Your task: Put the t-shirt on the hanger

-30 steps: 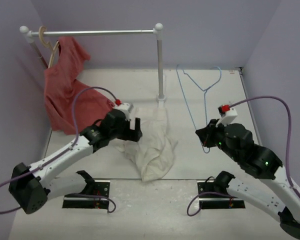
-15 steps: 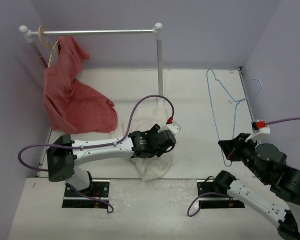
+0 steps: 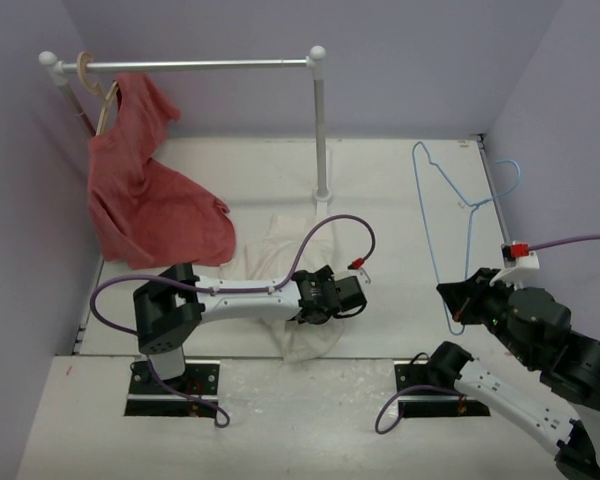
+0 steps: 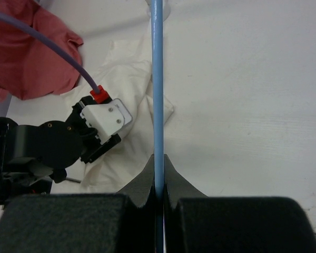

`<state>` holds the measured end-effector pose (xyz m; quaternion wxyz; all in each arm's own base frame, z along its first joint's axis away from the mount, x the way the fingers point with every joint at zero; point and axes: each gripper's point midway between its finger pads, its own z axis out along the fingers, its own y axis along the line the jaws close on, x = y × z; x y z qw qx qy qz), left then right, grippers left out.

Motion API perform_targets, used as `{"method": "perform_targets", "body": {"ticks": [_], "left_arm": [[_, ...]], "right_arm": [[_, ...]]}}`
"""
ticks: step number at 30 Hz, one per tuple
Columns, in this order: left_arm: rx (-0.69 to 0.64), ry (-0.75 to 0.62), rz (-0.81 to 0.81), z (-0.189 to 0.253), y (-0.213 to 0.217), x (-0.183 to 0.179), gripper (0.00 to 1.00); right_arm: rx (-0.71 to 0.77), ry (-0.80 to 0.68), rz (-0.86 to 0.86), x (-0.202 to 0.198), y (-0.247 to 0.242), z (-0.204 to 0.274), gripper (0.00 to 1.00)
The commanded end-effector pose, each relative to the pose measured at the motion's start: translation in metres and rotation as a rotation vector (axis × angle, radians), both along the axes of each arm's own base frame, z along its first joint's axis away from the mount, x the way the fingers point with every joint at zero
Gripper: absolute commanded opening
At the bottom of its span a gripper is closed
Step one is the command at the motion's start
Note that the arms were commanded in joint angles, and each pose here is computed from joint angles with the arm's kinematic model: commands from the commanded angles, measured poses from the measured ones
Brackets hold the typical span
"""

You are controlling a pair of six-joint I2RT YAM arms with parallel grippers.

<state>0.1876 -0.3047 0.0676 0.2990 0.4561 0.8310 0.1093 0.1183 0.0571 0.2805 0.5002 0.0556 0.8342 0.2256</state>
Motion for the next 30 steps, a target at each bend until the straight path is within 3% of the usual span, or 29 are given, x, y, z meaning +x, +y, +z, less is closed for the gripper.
{"method": "perform_targets", "body": {"ticks": [1, 7, 18, 23, 25, 30], "left_arm": [[-0.067, -0.074, -0.021, 0.026, -0.017, 0.011, 0.55], [-0.074, -0.069, -0.033, 0.015, -0.022, 0.012, 0.59], [-0.183, -0.087, -0.006, 0.017, -0.034, 0.034, 0.52], [-0.172, -0.056, 0.022, 0.002, -0.030, 0.043, 0.33], [-0.173, -0.062, 0.048, 0.001, -0.027, 0.049, 0.14], [-0.249, -0.055, 0.126, 0.006, -0.023, 0.069, 0.00]], "right_arm": [[0.016, -0.015, -0.001, 0.004, 0.003, 0.004, 0.00], [0.013, -0.011, 0.024, 0.004, 0.009, 0.004, 0.00], [0.002, 0.002, 0.053, 0.005, 0.016, 0.000, 0.00], [0.017, 0.006, 0.079, 0.001, 0.020, -0.002, 0.00], [0.019, 0.020, 0.102, -0.001, 0.024, -0.007, 0.00], [-0.016, 0.074, 0.130, -0.007, 0.026, -0.023, 0.00]]}}
